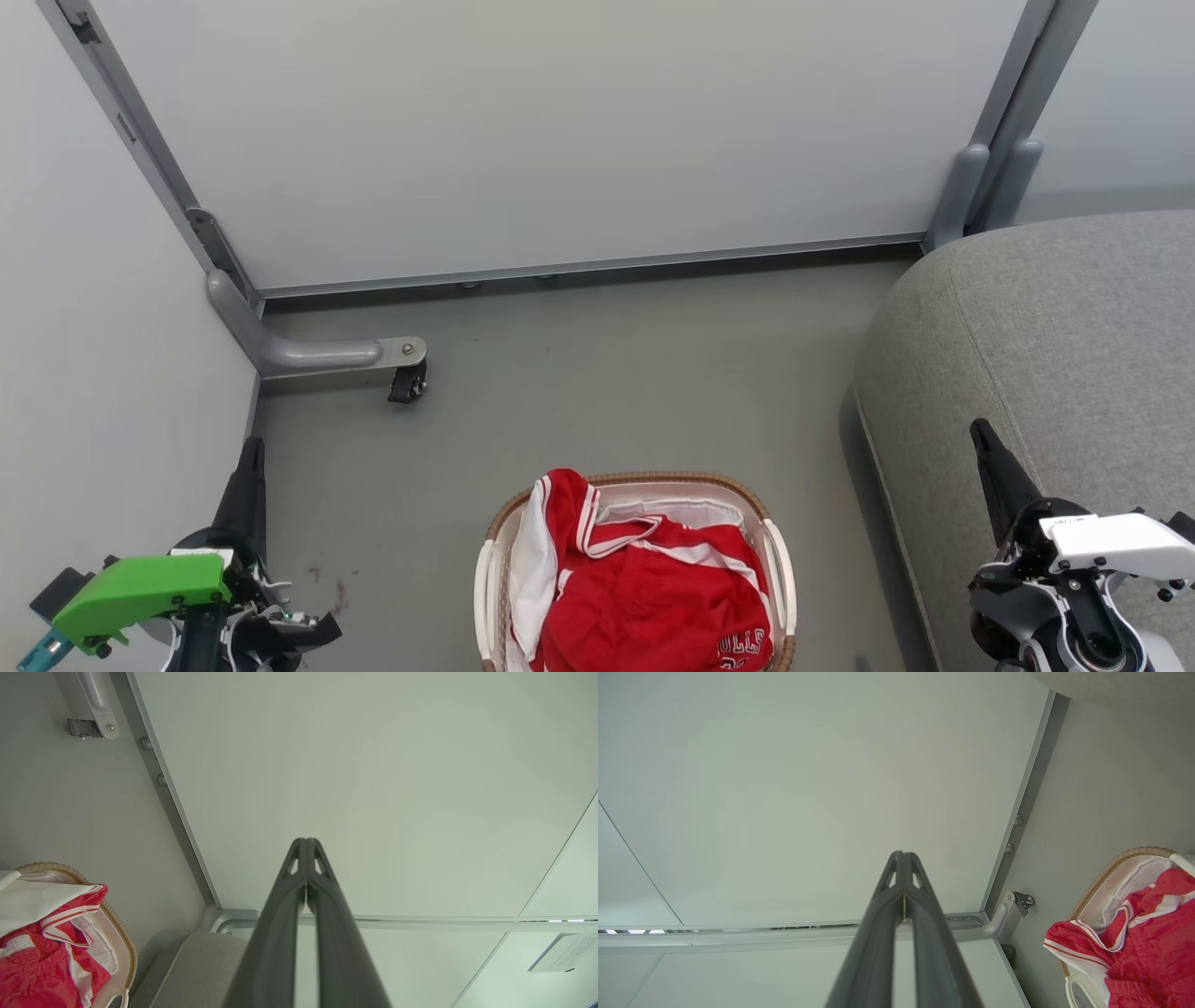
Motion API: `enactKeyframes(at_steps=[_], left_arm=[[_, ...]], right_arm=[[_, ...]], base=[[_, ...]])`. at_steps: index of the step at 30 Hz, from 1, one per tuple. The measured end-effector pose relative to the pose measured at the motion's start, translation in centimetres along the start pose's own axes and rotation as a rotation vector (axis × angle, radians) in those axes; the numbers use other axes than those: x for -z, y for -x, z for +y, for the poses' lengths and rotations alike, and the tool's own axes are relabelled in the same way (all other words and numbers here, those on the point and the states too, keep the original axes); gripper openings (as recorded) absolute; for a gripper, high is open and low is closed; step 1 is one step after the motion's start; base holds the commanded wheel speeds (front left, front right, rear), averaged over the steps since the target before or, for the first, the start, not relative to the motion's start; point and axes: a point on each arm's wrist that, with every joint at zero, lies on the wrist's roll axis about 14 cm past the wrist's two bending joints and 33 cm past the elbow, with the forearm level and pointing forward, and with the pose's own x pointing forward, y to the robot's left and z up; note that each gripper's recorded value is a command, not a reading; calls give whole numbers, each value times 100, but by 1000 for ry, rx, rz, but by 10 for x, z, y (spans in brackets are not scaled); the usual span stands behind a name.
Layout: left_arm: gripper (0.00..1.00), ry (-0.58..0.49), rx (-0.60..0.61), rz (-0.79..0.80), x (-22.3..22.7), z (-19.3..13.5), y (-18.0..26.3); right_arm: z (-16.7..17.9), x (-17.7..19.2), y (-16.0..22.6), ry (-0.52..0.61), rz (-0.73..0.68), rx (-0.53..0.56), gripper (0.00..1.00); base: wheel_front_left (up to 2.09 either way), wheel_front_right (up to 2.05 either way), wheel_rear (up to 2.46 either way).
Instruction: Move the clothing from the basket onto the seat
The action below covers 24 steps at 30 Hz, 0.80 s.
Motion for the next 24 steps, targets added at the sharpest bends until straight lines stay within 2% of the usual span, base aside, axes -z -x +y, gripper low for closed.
enactKeyframes(at_steps=[21,22,24], left_arm=[[0,0,0,0,0,0,0],[100,1,-4,0,0,1,0],[100,7,-34,1,2,11,4]], right_arm=[[0,0,0,0,0,0,0],[-1,0,0,-1,0,4,100],[-11,2,4,-8,0,32,100]], base=[[0,0,0],[0,0,0],[0,0,0]])
